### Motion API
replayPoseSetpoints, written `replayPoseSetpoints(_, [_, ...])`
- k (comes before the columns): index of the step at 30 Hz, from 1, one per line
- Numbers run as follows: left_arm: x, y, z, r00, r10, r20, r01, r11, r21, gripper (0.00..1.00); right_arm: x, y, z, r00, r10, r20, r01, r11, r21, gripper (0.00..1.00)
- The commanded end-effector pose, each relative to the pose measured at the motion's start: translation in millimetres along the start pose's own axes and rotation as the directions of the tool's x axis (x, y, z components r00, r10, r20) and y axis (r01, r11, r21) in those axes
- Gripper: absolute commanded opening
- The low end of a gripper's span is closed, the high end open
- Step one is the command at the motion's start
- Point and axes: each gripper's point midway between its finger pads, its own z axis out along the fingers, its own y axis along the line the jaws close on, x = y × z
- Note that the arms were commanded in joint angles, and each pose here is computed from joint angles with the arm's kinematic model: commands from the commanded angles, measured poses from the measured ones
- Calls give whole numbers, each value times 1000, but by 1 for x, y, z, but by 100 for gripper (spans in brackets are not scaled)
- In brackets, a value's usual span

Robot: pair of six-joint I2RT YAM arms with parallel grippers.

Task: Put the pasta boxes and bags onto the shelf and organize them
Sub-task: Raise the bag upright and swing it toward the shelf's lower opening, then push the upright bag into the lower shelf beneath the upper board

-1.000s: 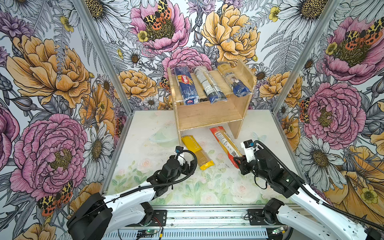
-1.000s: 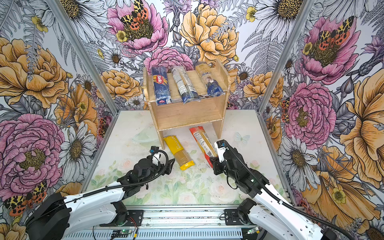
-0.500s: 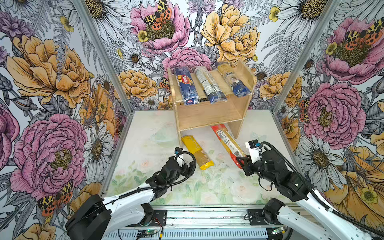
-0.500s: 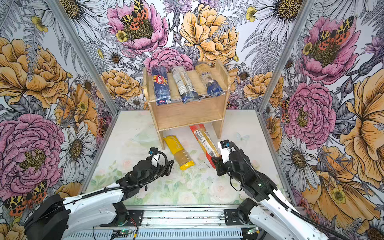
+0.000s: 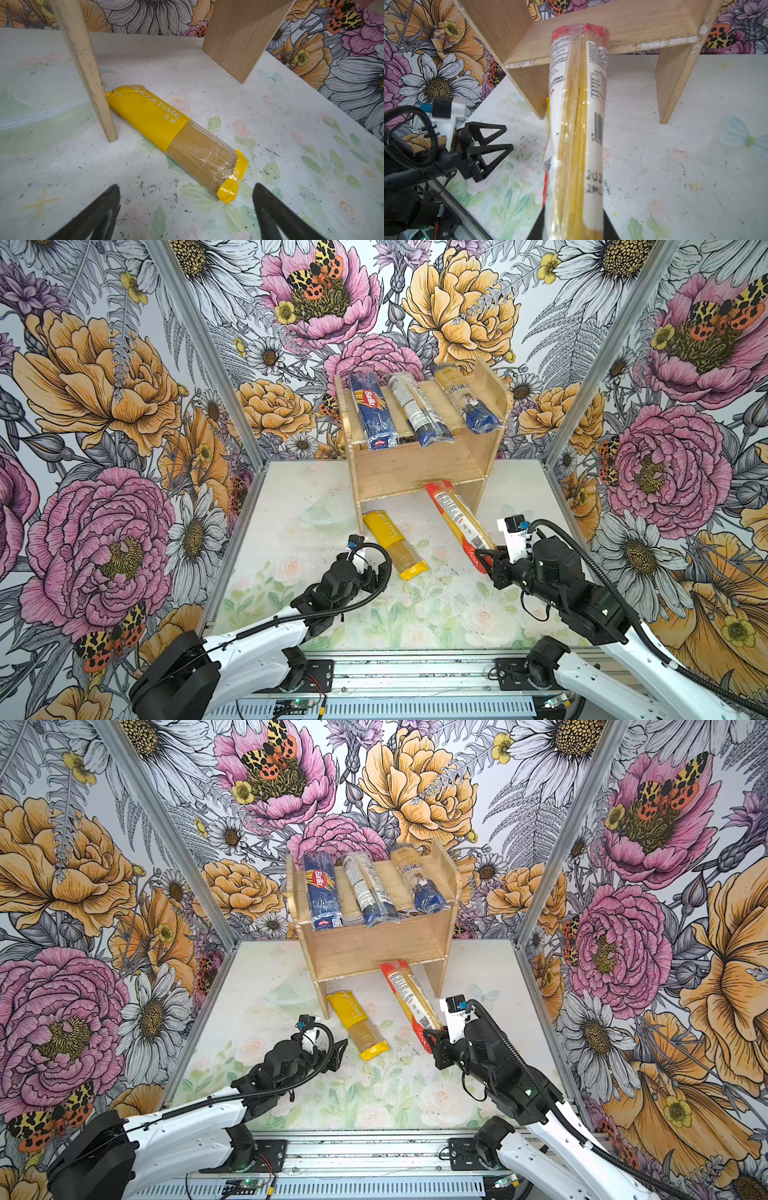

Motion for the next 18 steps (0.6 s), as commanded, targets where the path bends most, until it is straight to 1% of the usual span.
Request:
replayPoseSetpoints(1, [1,2,1,1000,9,11,-9,1000,-8,99,-79,24,-29,961,36,273,-15,997,-79,0])
replayPoseSetpoints(9, [2,0,5,1000,10,3,-10,1000,0,99,-95,24,-27,951,64,302,-46,997,-66,0])
replayPoseSetpoints(18, [3,-1,5,1000,10,2,-10,1000,3,99,-111,32,-14,948,63,312,-46,997,-63,0])
